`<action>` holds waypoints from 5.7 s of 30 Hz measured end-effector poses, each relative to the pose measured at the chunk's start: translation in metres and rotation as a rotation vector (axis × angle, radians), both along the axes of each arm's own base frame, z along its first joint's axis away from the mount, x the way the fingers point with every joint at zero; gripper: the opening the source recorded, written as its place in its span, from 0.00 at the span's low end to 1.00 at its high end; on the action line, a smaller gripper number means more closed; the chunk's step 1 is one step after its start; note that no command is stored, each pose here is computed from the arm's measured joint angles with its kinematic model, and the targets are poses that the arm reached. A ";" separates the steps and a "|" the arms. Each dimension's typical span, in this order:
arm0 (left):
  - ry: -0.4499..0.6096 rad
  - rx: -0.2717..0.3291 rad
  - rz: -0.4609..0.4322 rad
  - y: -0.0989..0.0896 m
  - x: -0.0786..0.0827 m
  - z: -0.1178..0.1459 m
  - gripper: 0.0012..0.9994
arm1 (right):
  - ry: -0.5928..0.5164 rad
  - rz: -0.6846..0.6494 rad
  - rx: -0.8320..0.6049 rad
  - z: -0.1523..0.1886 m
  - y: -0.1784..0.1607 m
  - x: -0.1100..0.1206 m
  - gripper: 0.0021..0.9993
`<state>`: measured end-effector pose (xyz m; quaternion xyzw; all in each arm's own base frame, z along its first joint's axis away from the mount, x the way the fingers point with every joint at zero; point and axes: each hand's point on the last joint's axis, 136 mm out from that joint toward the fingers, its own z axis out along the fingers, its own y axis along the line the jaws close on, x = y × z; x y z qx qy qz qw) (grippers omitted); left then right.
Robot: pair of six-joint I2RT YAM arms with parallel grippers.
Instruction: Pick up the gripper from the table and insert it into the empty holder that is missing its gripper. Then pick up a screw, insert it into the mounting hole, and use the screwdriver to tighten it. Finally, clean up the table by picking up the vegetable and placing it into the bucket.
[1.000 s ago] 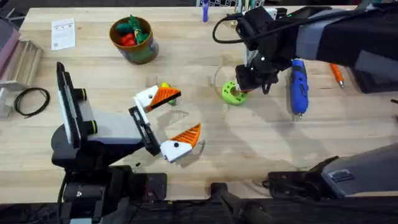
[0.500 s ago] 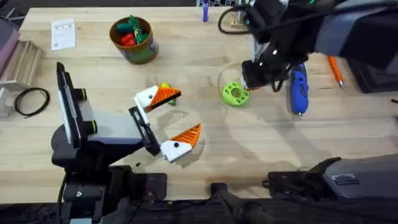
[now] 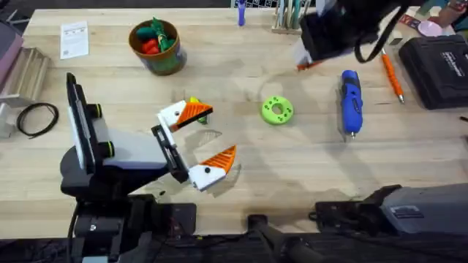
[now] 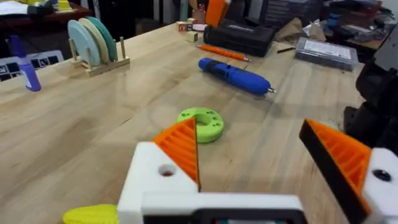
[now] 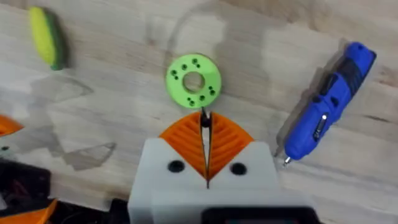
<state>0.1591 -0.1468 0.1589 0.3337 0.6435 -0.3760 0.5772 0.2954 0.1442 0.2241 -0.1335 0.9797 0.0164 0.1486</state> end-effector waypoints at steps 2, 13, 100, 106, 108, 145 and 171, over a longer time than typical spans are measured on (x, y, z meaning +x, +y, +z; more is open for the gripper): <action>0.000 0.000 0.000 0.000 0.000 0.000 0.99 | -0.018 0.032 0.023 0.012 0.009 -0.002 0.00; 0.000 0.000 0.000 0.000 0.000 0.000 0.99 | -0.005 0.242 0.030 0.035 0.075 -0.011 0.00; 0.000 0.000 0.000 0.000 0.000 0.000 0.99 | -0.070 1.044 0.069 0.010 0.243 -0.087 0.00; 0.000 0.000 0.000 0.000 0.000 0.000 0.99 | -0.054 1.045 0.059 0.003 0.245 -0.086 0.00; 0.000 0.000 0.000 0.000 0.000 0.000 0.99 | -0.052 1.046 0.057 0.002 0.245 -0.086 0.00; 0.007 -0.004 0.000 0.000 0.000 0.000 0.99 | -0.019 1.057 0.045 -0.013 0.250 -0.089 0.00; 0.008 -0.005 -0.011 -0.001 -0.002 0.000 0.99 | -0.049 0.803 0.108 0.011 0.218 -0.046 0.84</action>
